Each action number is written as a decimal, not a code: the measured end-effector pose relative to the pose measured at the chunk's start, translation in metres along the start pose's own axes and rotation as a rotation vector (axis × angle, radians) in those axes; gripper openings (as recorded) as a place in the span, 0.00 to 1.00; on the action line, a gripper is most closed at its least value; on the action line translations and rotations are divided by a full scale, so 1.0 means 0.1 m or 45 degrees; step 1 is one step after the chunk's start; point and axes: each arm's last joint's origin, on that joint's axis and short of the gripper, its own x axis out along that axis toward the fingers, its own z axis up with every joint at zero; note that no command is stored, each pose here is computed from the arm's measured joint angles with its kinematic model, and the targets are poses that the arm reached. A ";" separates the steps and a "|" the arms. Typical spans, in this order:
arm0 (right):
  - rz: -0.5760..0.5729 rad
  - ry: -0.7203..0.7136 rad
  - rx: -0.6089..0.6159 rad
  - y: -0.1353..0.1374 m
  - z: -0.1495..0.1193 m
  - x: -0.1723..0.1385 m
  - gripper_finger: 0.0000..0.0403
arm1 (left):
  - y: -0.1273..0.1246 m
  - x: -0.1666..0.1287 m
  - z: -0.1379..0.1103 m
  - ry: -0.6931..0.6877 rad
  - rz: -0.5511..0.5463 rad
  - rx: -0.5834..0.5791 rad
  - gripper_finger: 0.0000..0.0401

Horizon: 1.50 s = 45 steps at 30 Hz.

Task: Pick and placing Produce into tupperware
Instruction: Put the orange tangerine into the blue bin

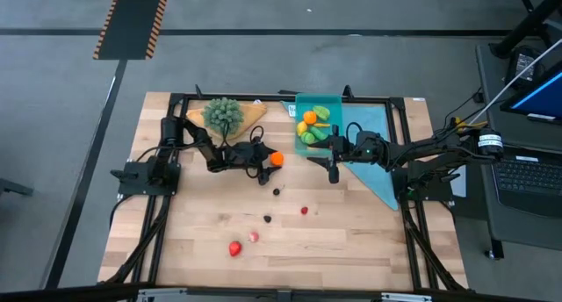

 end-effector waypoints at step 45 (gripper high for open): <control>-0.001 0.004 0.000 0.00 0.00 0.00 0.53 | -0.01 0.07 0.09 -0.025 -0.002 -0.005 0.69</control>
